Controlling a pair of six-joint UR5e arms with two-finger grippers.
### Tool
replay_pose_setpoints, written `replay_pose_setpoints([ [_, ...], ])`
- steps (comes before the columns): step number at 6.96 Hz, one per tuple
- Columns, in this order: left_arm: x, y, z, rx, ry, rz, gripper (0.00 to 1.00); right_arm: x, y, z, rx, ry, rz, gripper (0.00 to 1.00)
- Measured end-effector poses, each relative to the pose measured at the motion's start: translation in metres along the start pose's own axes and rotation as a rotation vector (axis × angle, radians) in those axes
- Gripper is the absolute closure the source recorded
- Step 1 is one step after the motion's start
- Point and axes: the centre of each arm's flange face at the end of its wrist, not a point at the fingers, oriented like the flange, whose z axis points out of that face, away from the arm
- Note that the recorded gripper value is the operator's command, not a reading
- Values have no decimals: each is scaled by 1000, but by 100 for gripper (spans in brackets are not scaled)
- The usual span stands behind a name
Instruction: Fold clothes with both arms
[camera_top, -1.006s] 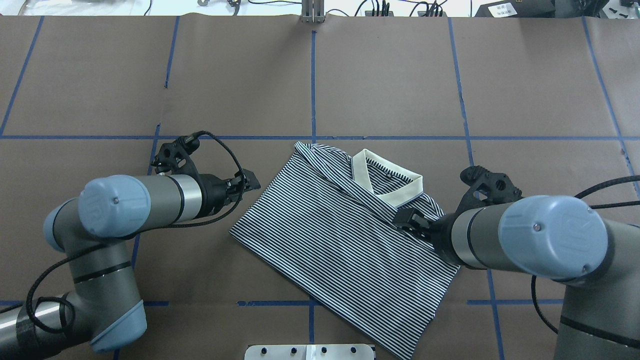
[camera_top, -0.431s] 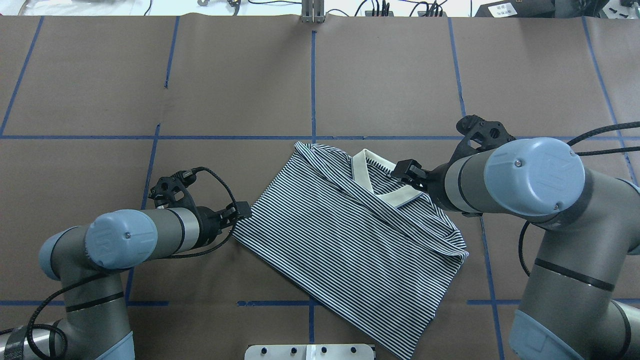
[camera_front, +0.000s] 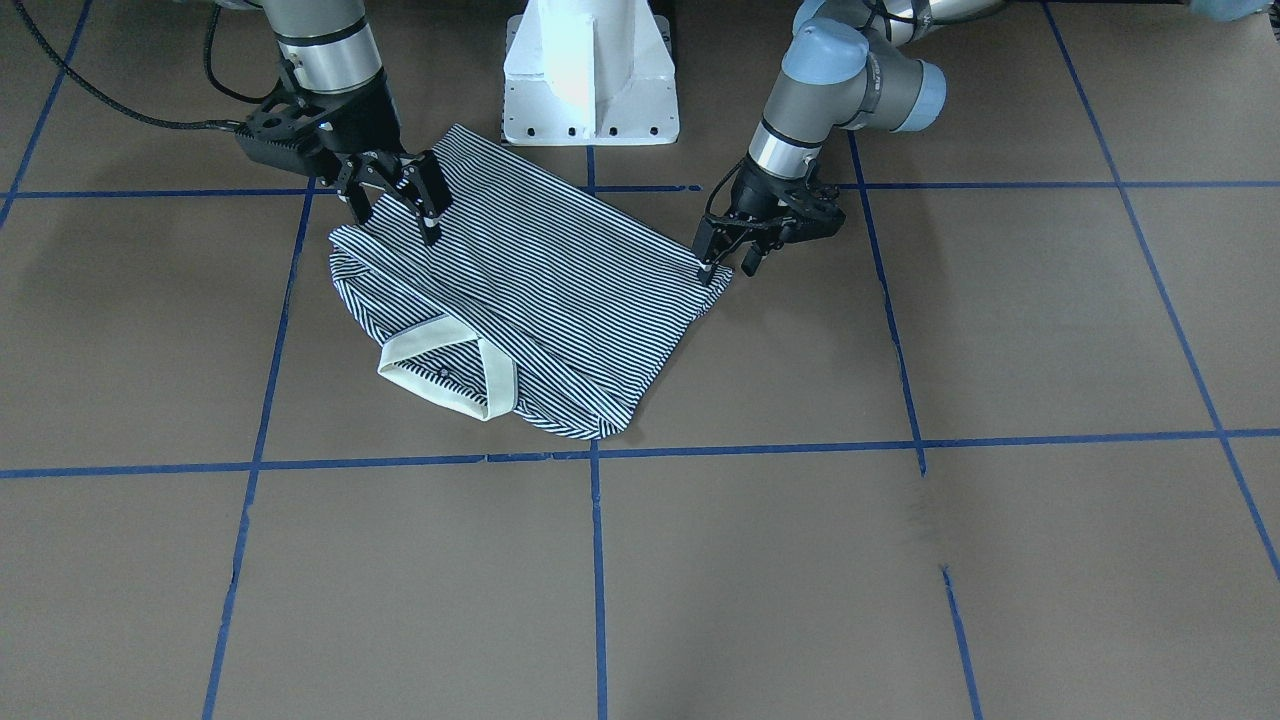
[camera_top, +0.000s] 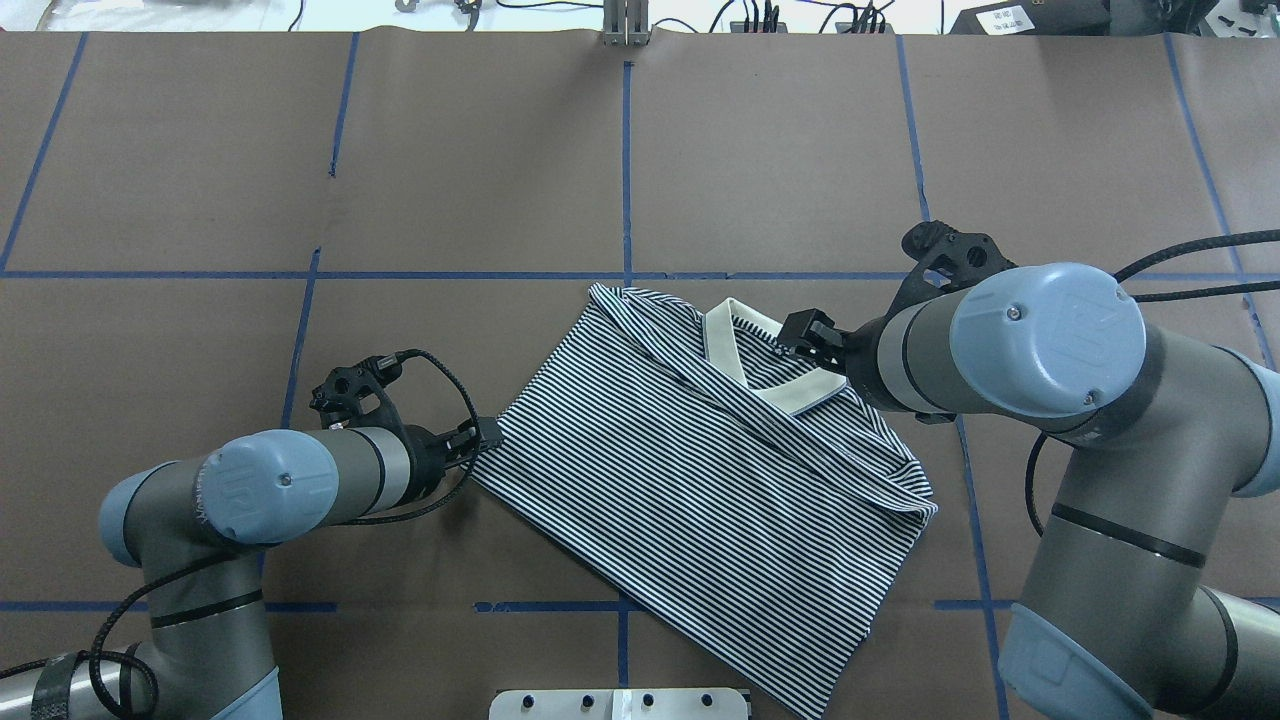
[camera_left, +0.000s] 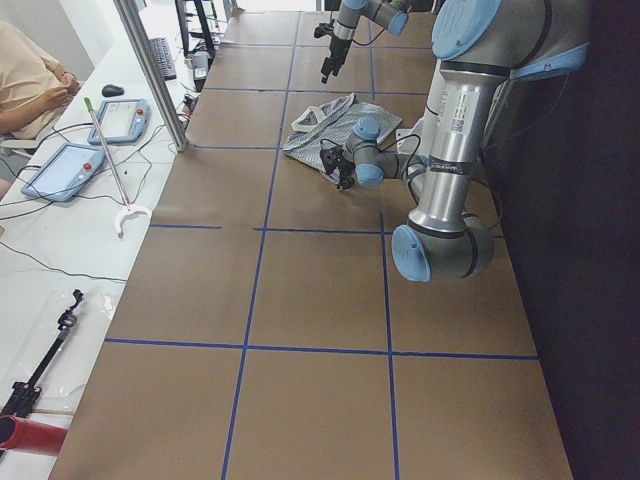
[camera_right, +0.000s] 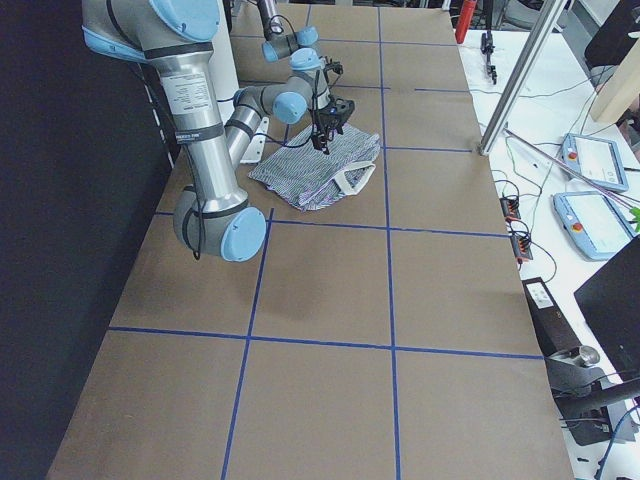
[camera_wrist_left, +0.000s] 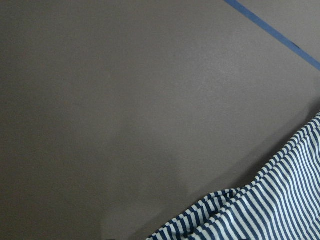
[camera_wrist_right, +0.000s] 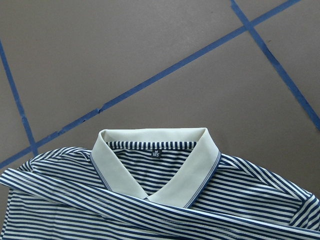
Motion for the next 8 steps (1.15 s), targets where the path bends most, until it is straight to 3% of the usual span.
replay_pose_setpoints([
  [1, 0, 0, 1, 18, 2, 1, 99, 0, -1, 0, 1, 1, 0, 0],
  [8, 5, -2, -6, 42, 22, -5, 100, 0, -2, 2, 3, 4, -2, 0],
])
